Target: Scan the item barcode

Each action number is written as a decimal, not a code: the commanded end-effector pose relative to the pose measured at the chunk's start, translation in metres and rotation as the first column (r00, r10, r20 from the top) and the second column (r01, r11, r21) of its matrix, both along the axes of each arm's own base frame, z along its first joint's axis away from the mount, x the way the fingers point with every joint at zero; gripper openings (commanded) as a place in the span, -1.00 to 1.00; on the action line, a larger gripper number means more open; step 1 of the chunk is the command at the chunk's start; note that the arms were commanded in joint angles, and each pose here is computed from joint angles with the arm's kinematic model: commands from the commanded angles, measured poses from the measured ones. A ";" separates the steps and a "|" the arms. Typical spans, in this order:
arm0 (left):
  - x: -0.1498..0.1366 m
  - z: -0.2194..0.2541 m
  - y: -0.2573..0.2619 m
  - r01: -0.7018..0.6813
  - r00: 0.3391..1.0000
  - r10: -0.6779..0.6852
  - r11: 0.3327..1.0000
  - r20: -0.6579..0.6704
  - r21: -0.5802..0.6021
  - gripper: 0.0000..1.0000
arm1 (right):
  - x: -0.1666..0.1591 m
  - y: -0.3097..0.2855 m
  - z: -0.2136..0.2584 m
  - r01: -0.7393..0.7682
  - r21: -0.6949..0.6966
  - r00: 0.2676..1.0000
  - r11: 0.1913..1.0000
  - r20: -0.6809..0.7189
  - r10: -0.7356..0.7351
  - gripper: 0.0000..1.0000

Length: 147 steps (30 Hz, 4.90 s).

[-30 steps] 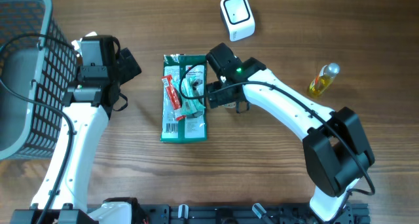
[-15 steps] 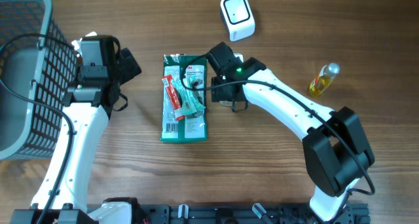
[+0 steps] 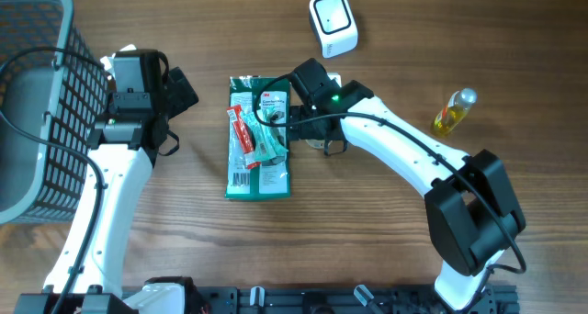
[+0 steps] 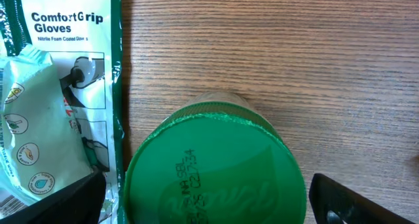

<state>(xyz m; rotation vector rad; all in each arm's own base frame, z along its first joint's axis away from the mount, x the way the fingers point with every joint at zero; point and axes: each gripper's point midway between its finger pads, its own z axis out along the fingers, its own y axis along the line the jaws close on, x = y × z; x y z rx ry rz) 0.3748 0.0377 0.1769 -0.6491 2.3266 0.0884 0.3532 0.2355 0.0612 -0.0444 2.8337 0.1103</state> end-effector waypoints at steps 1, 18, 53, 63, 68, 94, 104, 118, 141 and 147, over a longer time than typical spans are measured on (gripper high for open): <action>0.001 0.002 0.004 -0.011 1.000 0.011 1.000 0.006 0.010 1.00 | -0.001 0.004 -0.006 0.012 0.016 1.000 1.000 -0.018 -0.011 0.99; 0.001 0.002 0.004 -0.011 1.000 0.011 1.000 0.006 0.011 1.00 | 0.010 -0.005 -0.002 0.109 -0.004 0.993 0.994 0.037 -0.109 0.99; 0.001 0.002 0.004 -0.011 1.000 0.011 1.000 0.006 0.011 1.00 | 0.010 -0.006 0.019 0.110 0.096 0.991 0.989 -0.088 -0.102 0.99; 0.001 0.002 0.004 -0.011 1.000 0.011 1.000 0.007 0.010 1.00 | 0.013 -0.008 0.021 0.116 0.099 0.991 0.988 -0.082 -0.108 0.99; 0.001 0.002 0.004 -0.011 1.000 0.011 1.000 0.006 0.010 1.00 | 0.016 -0.009 0.046 0.116 0.136 0.993 0.984 -0.036 -0.112 1.00; 0.001 0.002 0.004 -0.012 1.000 0.012 1.000 0.006 0.010 1.00 | 0.014 -0.011 0.048 0.116 0.134 0.993 0.984 -0.037 -0.112 1.00; 0.001 0.002 0.004 -0.011 1.000 0.011 1.000 0.006 0.011 1.00 | 0.015 -0.010 0.047 0.115 0.138 0.993 0.984 -0.032 -0.112 0.99; 0.001 0.002 0.004 -0.011 1.000 0.011 1.000 0.006 0.011 1.00 | 0.000 -0.020 -0.002 0.123 0.086 0.990 0.989 -0.086 -0.116 0.99; 0.001 0.002 0.004 -0.011 1.000 0.011 1.000 0.006 0.010 1.00 | 0.007 -0.022 -0.003 0.004 0.052 0.999 0.999 -0.046 -0.002 0.79; 0.001 0.002 0.004 -0.011 1.000 0.011 1.000 0.006 0.011 1.00 | 0.005 -0.024 -0.013 0.007 0.032 0.998 0.999 -0.065 -0.005 0.71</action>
